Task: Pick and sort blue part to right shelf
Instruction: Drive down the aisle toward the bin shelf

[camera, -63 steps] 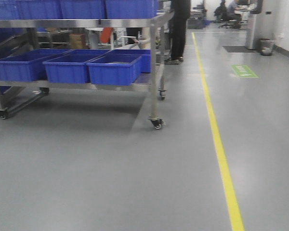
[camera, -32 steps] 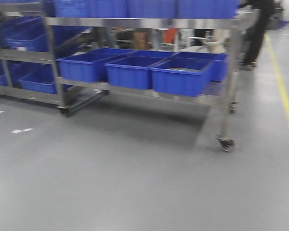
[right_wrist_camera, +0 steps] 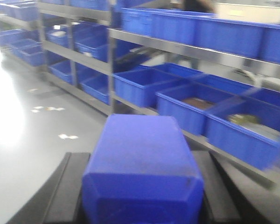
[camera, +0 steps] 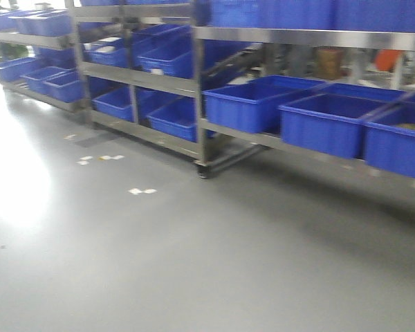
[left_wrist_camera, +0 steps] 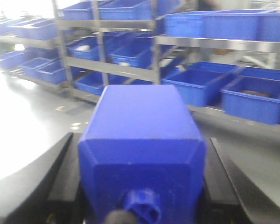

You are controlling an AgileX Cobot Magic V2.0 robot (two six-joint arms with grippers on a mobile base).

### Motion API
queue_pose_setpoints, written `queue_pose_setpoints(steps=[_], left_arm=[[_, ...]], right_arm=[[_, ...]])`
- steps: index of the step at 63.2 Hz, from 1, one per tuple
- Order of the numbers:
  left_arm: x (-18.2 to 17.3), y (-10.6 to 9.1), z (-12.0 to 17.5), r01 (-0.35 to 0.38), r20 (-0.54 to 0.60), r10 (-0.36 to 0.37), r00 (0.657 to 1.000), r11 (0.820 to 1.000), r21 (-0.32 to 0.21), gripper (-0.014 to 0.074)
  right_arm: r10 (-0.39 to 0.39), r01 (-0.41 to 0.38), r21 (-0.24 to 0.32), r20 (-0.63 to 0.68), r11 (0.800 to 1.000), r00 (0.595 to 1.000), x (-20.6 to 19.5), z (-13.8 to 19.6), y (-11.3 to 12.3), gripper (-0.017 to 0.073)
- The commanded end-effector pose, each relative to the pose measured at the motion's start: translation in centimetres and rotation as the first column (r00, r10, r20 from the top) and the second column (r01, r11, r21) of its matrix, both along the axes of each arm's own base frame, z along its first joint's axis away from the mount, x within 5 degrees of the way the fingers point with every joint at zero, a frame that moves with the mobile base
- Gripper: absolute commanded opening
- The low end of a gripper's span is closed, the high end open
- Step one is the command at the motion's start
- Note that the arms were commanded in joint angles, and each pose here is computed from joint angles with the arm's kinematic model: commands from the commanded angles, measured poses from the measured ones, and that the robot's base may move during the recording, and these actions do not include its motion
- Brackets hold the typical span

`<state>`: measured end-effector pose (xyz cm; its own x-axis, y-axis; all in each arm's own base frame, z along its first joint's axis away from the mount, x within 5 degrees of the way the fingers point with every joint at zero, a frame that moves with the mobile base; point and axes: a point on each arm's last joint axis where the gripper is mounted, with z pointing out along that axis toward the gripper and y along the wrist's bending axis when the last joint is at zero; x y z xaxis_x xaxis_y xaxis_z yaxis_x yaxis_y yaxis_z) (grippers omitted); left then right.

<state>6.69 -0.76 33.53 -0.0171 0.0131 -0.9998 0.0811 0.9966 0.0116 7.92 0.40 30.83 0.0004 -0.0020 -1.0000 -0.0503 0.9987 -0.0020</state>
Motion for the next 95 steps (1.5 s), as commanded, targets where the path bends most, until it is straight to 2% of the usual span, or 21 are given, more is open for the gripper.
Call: queue_pose_setpoints(steps=[1,95], left_arm=[[-0.14,0.21,1.67,-0.023,0.106,0.024,0.994,1.0,-0.016,0.0261],[-0.14,0.21,1.67,-0.023,0.106,0.024,0.994,1.0,-0.016,0.0261]], right_arm=[[-0.007,0.008,-0.01,0.119,1.0,0.993,-0.14,1.88,-0.06,0.0399],[-0.007,0.008,-0.01,0.119,1.0,0.993,-0.14,1.88,-0.06,0.0399]])
